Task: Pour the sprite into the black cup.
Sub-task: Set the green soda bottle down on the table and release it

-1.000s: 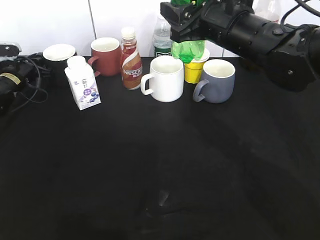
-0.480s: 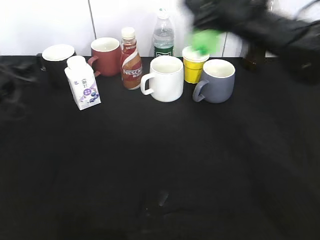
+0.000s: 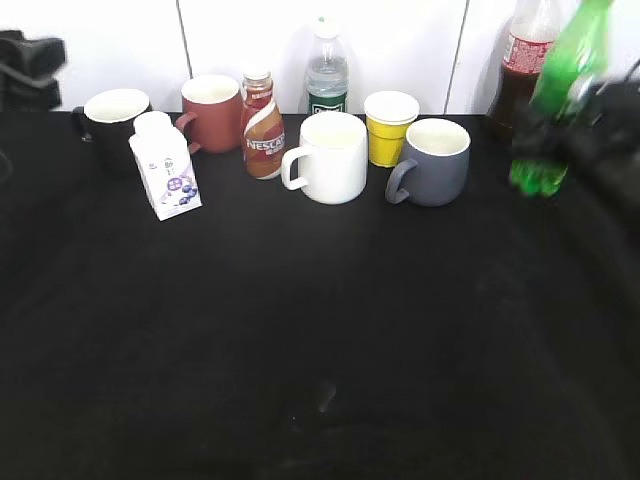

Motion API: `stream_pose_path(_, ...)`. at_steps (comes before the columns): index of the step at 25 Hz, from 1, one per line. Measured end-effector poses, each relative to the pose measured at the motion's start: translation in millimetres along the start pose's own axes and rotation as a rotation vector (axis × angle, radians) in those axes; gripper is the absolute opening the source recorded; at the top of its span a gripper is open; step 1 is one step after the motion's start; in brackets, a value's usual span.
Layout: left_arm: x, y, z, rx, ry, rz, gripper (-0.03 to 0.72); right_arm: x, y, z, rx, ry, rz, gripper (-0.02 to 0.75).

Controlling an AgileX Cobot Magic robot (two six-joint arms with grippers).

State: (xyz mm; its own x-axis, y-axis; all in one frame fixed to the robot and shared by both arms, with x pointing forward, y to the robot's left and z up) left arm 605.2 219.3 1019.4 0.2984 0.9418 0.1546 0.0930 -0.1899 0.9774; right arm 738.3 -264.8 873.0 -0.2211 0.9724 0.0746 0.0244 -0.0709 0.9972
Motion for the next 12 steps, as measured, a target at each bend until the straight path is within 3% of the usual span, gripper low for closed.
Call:
stream_pose_path(5, -4.8, -1, -2, 0.02, -0.011, 0.004, 0.334, -12, -26, 39, -0.042, 0.001, -0.014, 0.447)
stream_pose_path(12, -5.2, 1, -3, 0.001, -0.013, 0.004, 0.334, -1, -31, 43, -0.038, 0.07, -0.047, 0.449)
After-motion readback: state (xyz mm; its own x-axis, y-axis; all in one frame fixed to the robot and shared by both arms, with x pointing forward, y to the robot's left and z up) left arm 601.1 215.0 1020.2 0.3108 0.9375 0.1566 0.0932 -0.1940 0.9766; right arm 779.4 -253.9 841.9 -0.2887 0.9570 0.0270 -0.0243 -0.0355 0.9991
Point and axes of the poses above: a point on each arm's last joint axis where the gripper is mounted, z pointing out along that axis toward the gripper, x along the wrist's bending axis when the last joint is at zero, y = z × x, the point moved 9 cm from there along z, pointing out along that axis toward the gripper, and after that the axes turned 4 degrees about z, right-handed, at the moved point
